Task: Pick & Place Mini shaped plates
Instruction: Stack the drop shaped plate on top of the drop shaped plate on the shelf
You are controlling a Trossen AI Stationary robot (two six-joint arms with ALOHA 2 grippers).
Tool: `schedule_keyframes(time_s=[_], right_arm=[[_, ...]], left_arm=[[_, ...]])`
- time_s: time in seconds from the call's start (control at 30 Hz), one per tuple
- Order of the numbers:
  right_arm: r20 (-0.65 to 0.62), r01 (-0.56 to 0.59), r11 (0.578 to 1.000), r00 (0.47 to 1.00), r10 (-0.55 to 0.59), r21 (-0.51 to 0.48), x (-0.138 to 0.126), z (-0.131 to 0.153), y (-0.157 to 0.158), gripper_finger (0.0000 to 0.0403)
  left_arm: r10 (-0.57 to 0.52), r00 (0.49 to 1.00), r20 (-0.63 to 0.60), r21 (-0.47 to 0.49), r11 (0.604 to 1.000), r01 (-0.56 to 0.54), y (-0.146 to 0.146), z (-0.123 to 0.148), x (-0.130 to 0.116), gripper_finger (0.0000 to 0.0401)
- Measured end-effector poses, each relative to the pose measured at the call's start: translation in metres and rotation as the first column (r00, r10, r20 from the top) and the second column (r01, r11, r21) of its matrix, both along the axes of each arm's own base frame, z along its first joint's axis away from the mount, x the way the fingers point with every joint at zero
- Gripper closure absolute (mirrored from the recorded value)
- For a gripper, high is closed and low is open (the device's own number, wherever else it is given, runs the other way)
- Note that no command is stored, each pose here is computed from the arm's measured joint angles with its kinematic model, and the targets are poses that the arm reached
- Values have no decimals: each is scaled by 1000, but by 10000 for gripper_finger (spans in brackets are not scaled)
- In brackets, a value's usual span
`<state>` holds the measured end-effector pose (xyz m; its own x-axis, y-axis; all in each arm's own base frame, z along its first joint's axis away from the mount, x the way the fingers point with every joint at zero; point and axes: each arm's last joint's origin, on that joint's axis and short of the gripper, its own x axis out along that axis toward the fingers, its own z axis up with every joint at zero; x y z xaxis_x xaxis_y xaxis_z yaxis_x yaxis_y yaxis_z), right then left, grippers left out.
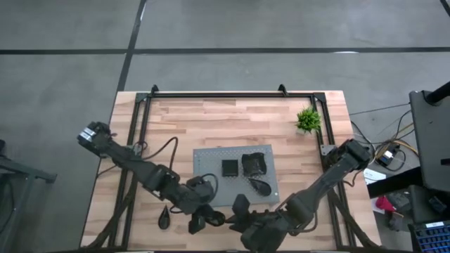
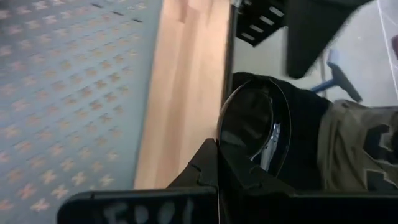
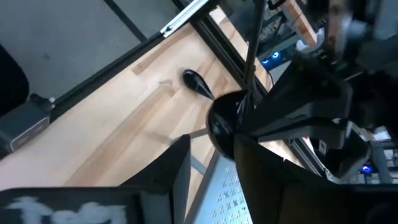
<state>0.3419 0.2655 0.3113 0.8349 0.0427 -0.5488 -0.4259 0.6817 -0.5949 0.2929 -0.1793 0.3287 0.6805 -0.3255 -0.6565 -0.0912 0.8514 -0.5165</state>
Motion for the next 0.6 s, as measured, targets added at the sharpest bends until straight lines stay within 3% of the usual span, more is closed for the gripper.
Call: schedule_keyframes(time_s=[0.6], right_arm=[[-16,-16,998,1000,15,-58,4,-11,3,317]], left_arm=[[-32,999,-26,-55,998,30,8,-1,17,401]])
